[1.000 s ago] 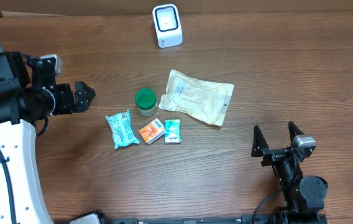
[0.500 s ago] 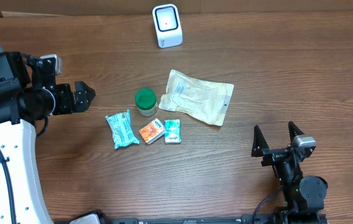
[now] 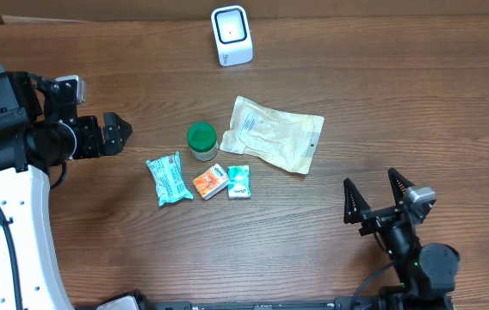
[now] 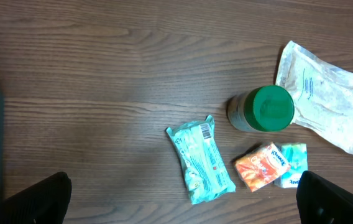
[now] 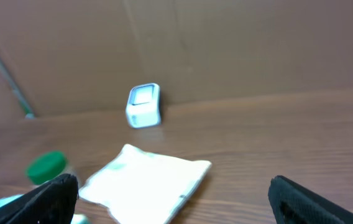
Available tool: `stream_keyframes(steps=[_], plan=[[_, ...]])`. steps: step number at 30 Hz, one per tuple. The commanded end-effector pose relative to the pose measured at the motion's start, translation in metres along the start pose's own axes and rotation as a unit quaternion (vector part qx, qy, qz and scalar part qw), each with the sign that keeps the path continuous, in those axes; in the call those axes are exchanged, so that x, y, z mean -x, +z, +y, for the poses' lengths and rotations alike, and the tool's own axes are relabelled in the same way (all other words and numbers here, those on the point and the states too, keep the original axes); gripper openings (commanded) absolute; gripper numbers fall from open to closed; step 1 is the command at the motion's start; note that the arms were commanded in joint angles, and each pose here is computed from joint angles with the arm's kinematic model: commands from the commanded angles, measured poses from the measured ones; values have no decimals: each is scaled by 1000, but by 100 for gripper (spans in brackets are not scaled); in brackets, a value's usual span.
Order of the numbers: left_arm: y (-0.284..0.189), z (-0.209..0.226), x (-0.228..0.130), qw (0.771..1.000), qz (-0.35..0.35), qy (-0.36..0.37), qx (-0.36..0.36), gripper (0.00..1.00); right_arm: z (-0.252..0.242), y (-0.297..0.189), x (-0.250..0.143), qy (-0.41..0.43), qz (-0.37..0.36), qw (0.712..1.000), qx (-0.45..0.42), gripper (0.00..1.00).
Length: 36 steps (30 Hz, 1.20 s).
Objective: Scan the item barcode
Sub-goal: 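Release the orange pack and retract the left gripper beside the basket, then reach the right gripper to the orange Kleenex pack and grasp it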
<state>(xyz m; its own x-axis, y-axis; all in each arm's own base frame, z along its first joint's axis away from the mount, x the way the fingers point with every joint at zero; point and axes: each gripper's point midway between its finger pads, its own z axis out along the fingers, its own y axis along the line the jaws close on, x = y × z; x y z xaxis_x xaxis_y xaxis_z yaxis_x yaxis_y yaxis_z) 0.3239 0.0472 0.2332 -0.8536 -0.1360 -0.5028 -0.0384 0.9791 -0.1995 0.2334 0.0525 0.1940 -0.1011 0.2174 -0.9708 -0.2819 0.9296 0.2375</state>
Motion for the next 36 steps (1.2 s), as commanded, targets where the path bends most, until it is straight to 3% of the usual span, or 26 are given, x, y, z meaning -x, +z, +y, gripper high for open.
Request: stream_keyframes(steps=[1,9,19,22,23,24,30,36], plan=[[1,-1,1,1000,2,8,-2,100,25,-15,54,-2,-10,1000,26,100],[1,-1,1,1000,2,8,-2,100,44,-19,105,8,111,994,18,100],[1,-1,1,1000,2,8,-2,100,71,10,114,82,279,953,84,100],[1,-1,1,1000,2,8,-2,100,93,26,104,128,317,924,173,100],[1,-1,1,1000,2,8,-1,100,93,34,96,141,334,914,180,93],[1,-1,1,1000,2,9,-2,100,91,42,84,152,358,904,178,84],[1,-1,1,1000,2,9,-2,100,88,75,11,202,480,844,125,74],[1,-1,1,1000,2,8,-1,100,94,90,-52,183,563,801,92,66]])
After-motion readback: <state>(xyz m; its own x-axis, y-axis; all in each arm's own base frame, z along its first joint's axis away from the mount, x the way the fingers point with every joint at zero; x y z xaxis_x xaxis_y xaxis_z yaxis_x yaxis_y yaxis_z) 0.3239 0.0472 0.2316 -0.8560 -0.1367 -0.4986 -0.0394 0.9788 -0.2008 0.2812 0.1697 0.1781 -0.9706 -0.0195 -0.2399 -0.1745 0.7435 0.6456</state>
